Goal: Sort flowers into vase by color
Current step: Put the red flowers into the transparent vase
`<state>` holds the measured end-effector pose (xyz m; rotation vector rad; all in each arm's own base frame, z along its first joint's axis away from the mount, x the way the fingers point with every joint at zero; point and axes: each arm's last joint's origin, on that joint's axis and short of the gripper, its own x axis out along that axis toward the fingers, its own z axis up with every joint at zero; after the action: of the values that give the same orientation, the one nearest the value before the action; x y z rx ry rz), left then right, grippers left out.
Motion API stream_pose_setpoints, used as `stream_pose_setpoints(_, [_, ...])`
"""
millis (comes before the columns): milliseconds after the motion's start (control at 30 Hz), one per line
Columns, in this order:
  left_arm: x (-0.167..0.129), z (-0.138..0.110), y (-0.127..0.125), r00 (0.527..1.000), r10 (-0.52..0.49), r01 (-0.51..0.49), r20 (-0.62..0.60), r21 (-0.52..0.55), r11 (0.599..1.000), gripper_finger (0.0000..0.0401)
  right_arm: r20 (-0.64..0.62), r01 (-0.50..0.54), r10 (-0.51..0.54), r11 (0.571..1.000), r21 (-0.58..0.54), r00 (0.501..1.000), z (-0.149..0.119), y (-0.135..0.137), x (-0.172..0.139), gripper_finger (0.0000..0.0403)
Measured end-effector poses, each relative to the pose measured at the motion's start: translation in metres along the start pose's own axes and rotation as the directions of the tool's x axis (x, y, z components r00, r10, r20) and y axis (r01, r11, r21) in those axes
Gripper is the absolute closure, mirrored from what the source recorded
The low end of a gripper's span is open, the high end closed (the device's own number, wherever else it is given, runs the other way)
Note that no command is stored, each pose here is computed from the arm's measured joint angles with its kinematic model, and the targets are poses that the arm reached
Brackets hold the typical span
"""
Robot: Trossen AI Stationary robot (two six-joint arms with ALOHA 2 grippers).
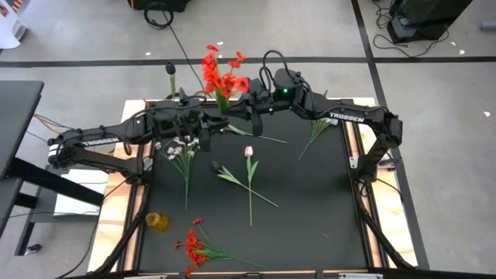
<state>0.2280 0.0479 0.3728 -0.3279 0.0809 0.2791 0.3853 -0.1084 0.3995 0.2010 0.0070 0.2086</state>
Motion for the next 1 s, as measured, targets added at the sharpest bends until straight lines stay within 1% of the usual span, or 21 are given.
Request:
stream_pose_setpoints(133, [0.002,-0.001,0.0,1.0,-0.001,0.002,-0.008,0.034,0.999,0.0374,-0.024,-0.019,0.019,1.0,0.012,1.0,-0.002,-0.003,-0.002,0.0389])
stream_pose_setpoints(200, [0.002,-0.001,0.0,1.0,-0.003,0.003,-0.009,0.039,0.999,0.0389,-0.038,-0.024,0.025,1.0,0.02,0.999,-0.003,-0.003,-0.002,0.0377])
stream_pose_setpoints(267, [0.002,-0.002,0.001,1.0,0.006,-0.005,-0.011,0.042,0.999,0.0392,-0.048,-0.002,0.004,0.999,0.032,0.999,-0.004,-0.004,-0.002,0.0354])
stream_pose_setpoints(400, [-0.001,0.001,0.001,0.999,0.048,-0.049,0.019,0.045,0.998,0.0397,-0.05,0.035,-0.033,0.999,0.039,0.998,-0.002,-0.006,-0.006,0.0296])
stream_pose_setpoints(500, [-0.007,0.005,0.002,0.995,0.08,-0.082,0.055,0.044,0.996,0.0398,-0.041,0.069,-0.067,0.997,0.039,0.997,0.006,-0.008,-0.017,0.0257])
stream_pose_setpoints(567, [-0.012,0.009,0.001,0.992,0.095,-0.099,0.089,0.046,0.994,0.0398,-0.034,0.122,-0.12,0.992,0.039,0.992,0.015,-0.007,-0.029,0.0238])
stream_pose_setpoints(600, [-0.015,0.01,0.002,0.99,0.112,-0.117,0.088,0.05,0.992,0.0398,-0.035,0.149,-0.148,0.988,0.041,0.988,0.019,-0.006,-0.035,0.0232])
stream_pose_setpoints(700, [-0.024,0.012,0.003,0.982,0.158,-0.166,0.106,0.067,0.984,0.0399,-0.021,0.219,-0.218,0.974,0.061,0.976,0.033,-0.004,-0.056,0.0228])
stream_pose_setpoints(800, [-0.036,0.016,0.004,0.97,0.205,-0.217,0.132,0.088,0.972,0.0399,0.035,0.211,-0.213,0.976,0.054,0.976,0.053,0.005,-0.079,0.023])
stream_pose_setpoints(867, [-0.044,0.019,0.005,0.96,0.233,-0.25,0.158,0.1,0.963,0.04,0.074,0.202,-0.203,0.979,0.028,0.976,0.066,0.014,-0.094,0.0231])
stream_pose_setpoints(933, [-0.051,0.022,0.006,0.946,0.264,-0.287,0.187,0.112,0.951,0.04,0.073,0.219,-0.219,0.976,0.001,0.973,0.073,0.021,-0.109,0.0233])
stream_pose_setpoints(1000, [-0.059,0.025,0.006,0.932,0.29,-0.322,0.215,0.129,0.938,0.04,0.044,0.24,-0.239,0.97,-0.024,0.97,0.074,0.025,-0.119,0.0235])
